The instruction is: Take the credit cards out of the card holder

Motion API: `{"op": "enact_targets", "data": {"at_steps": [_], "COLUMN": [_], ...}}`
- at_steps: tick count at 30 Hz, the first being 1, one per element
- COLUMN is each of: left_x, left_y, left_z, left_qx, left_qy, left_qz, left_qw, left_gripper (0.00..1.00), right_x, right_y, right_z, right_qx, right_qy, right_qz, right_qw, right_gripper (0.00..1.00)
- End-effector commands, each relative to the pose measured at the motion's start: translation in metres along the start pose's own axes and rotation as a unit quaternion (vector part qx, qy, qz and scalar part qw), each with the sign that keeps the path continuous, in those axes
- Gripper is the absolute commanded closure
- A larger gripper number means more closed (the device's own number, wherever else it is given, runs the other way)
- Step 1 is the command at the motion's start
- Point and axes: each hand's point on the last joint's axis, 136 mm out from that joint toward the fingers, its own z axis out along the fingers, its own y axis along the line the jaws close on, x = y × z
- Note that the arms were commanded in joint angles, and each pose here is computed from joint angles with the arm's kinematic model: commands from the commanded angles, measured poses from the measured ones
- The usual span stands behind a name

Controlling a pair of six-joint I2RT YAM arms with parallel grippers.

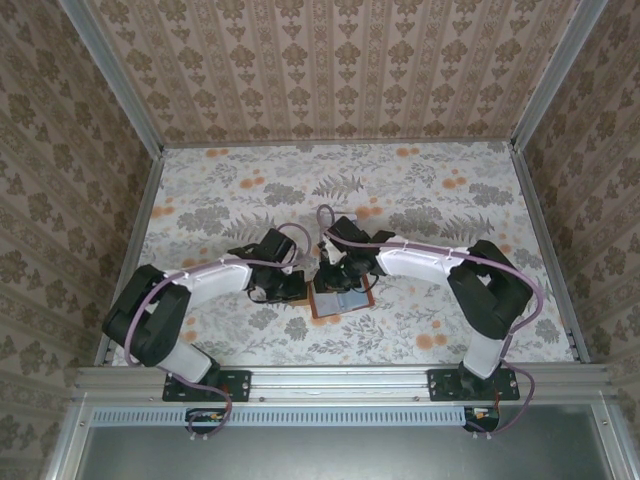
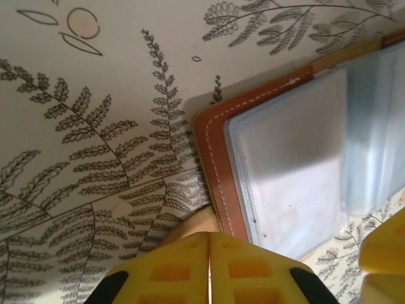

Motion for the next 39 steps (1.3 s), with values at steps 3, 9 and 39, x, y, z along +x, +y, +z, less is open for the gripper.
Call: {"op": "enact_targets", "data": {"at_steps": [3,9,39], "left_x": [-0.002,0.002,0.005], "left_y": [-0.002,0.003,0.005], "left_z": [0.008,0.01,0.011], "left_qx": [0.003,-0.004,-0.007], "left_qy": [0.01,0.016,0.022], "left_qz": [0.001,-0.001,-0.001], "left_qw": [1.0,1.0,1.0], "left_gripper": [0.9,0.9,0.9], "right_x": [0.002,0.006,0.012], "right_y": [0.005,-0.003,-0.067], "right_z": [0.013,0.024,-0.028], "right_qx": [-0.021,-0.012,0.301], "right_qy": [0.019,0.033,0.012], "right_qz": [0.015,0.022,-0.073], "right_qw": [0.999,0.999,0.951], "right_gripper": [0.8,0.78,0.41]}}
